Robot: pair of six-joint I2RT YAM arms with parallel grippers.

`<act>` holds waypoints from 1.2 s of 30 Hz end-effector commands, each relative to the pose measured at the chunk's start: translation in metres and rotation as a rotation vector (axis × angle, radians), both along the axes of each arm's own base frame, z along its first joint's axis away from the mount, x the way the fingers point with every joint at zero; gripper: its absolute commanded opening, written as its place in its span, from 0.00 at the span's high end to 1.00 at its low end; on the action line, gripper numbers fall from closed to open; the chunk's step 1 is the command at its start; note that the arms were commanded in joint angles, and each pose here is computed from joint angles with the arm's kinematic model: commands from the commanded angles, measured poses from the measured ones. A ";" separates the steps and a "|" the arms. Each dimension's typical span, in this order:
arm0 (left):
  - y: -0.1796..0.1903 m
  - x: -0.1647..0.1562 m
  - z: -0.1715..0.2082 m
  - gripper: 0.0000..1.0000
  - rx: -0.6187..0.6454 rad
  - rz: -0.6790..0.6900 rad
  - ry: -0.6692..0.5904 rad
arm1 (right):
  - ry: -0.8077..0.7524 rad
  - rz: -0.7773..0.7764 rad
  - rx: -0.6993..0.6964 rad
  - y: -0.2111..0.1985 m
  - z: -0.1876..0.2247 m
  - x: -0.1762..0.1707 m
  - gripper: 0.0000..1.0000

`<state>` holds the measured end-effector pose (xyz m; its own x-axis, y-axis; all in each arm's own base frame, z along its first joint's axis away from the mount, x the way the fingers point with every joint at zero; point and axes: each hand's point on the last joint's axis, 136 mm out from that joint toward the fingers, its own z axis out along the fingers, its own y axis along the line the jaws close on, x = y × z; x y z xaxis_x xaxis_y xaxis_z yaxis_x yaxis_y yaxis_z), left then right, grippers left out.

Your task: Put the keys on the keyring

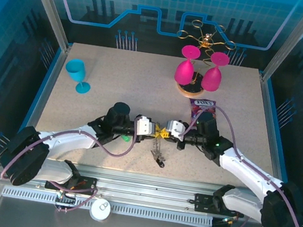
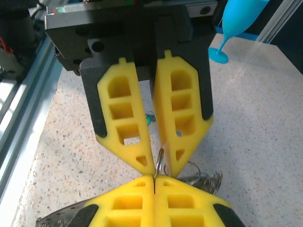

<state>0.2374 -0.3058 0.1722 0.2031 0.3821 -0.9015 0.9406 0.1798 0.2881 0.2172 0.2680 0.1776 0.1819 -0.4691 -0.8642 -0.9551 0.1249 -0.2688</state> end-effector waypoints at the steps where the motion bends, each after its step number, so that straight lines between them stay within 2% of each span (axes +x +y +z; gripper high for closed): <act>1: 0.002 0.003 -0.004 0.89 0.107 0.012 -0.037 | 0.023 0.061 -0.169 -0.002 -0.010 -0.016 1.00; 4: 0.000 0.004 -0.001 0.92 0.112 0.016 -0.045 | 0.022 0.069 -0.216 0.003 -0.009 -0.015 1.00; 6: -0.001 0.003 0.002 1.00 0.107 0.008 -0.046 | 0.002 0.051 -0.189 0.007 -0.002 -0.011 1.00; 7: -0.001 0.003 0.003 1.00 0.104 0.006 -0.047 | -0.012 0.041 -0.153 0.008 0.002 -0.008 1.00; 9: -0.001 0.001 0.005 1.00 0.085 0.003 -0.058 | -0.029 0.001 -0.042 0.008 0.013 -0.002 0.79; 10: -0.002 -0.001 0.007 1.00 0.065 -0.003 -0.066 | -0.040 -0.012 0.029 0.006 0.019 0.000 0.72; 11: -0.002 -0.003 0.010 1.00 0.040 -0.011 -0.069 | -0.047 -0.016 0.087 0.003 0.022 0.000 0.67; 13: -0.002 -0.008 0.016 1.00 -0.010 -0.030 -0.081 | -0.061 -0.031 0.156 -0.002 0.022 0.001 0.65; 19: -0.003 -0.021 0.025 1.00 -0.108 -0.085 -0.093 | -0.071 0.000 0.182 -0.002 0.010 -0.003 0.69; 29: -0.006 -0.025 0.027 1.00 -0.132 -0.114 -0.073 | -0.068 0.044 0.204 0.003 0.014 -0.006 0.81; 33: -0.007 -0.027 0.029 1.00 -0.149 -0.125 -0.067 | -0.074 0.054 0.207 0.005 0.017 -0.007 0.98; 36: -0.005 -0.024 0.029 0.98 -0.141 -0.104 -0.075 | -0.080 0.050 0.191 0.003 0.019 -0.007 1.00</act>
